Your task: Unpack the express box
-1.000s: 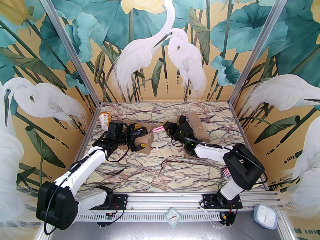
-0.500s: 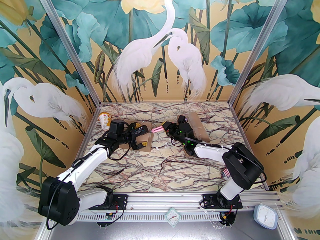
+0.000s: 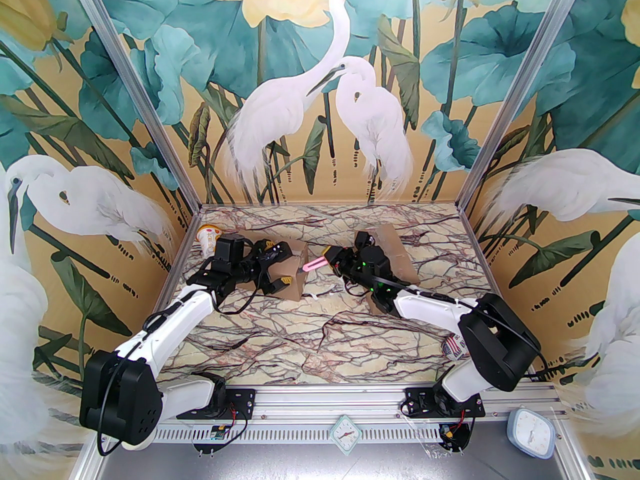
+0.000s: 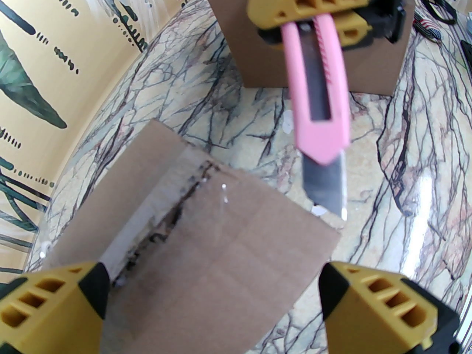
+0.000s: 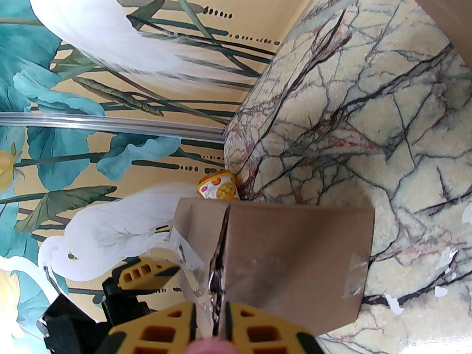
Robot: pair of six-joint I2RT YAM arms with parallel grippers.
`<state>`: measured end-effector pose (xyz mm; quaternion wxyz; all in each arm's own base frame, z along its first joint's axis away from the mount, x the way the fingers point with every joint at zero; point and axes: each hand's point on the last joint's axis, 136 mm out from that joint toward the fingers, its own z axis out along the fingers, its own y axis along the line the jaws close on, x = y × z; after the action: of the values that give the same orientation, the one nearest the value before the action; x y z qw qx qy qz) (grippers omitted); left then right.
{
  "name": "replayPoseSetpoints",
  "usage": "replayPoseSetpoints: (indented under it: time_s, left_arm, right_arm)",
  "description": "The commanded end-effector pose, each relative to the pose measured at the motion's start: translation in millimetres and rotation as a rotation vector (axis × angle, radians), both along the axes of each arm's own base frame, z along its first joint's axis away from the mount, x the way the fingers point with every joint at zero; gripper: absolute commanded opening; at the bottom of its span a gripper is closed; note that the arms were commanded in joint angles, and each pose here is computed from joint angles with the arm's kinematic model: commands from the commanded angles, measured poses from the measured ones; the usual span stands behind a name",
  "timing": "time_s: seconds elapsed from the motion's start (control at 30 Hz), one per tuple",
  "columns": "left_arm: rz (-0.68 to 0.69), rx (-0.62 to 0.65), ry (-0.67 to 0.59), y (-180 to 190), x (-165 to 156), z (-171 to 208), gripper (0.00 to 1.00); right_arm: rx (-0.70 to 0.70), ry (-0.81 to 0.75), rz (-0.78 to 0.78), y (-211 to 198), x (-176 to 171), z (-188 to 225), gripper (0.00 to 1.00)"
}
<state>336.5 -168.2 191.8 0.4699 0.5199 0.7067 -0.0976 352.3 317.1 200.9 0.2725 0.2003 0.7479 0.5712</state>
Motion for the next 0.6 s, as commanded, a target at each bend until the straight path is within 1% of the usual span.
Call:
replayPoseSetpoints:
  time_s: [0.0, 0.2, 0.27, 0.33, 0.4, 0.47, 0.57]
  left_arm:
    - [-0.006, -0.016, 0.006, -2.1, 4.0, 5.7, 0.99]
    - [-0.035, -0.006, 0.022, -1.9, -8.7, 4.2, 0.99]
    - [-0.011, -0.023, 0.031, -0.5, -9.9, 11.2, 0.99]
    - [0.048, -0.062, 0.043, 2.1, -6.3, 22.2, 0.99]
    - [0.128, -0.115, 0.061, 5.8, 0.4, 34.6, 0.99]
    - [0.201, -0.176, 0.08, 8.7, 6.5, 47.6, 0.99]
    - [0.314, -0.243, 0.1, 15.8, 19.7, 63.0, 1.0]
  right_arm:
    - [-0.01, -0.006, 0.017, -1.2, -7.2, -0.2, 0.0]
    - [-0.025, -0.042, -0.081, -27.5, 0.4, 8.1, 0.0]
    - [-0.04, -0.069, -0.119, -39.6, 1.8, 15.7, 0.0]
    - [-0.084, -0.098, -0.142, -48.5, 1.1, 23.6, 0.0]
    - [-0.164, -0.1, -0.139, -52.8, -1.1, 25.4, 0.0]
    - [-0.244, -0.081, -0.12, -54.1, -4.7, 19.9, 0.0]
    - [-0.287, -0.05, -0.112, -54.5, -10.8, 9.1, 0.0]
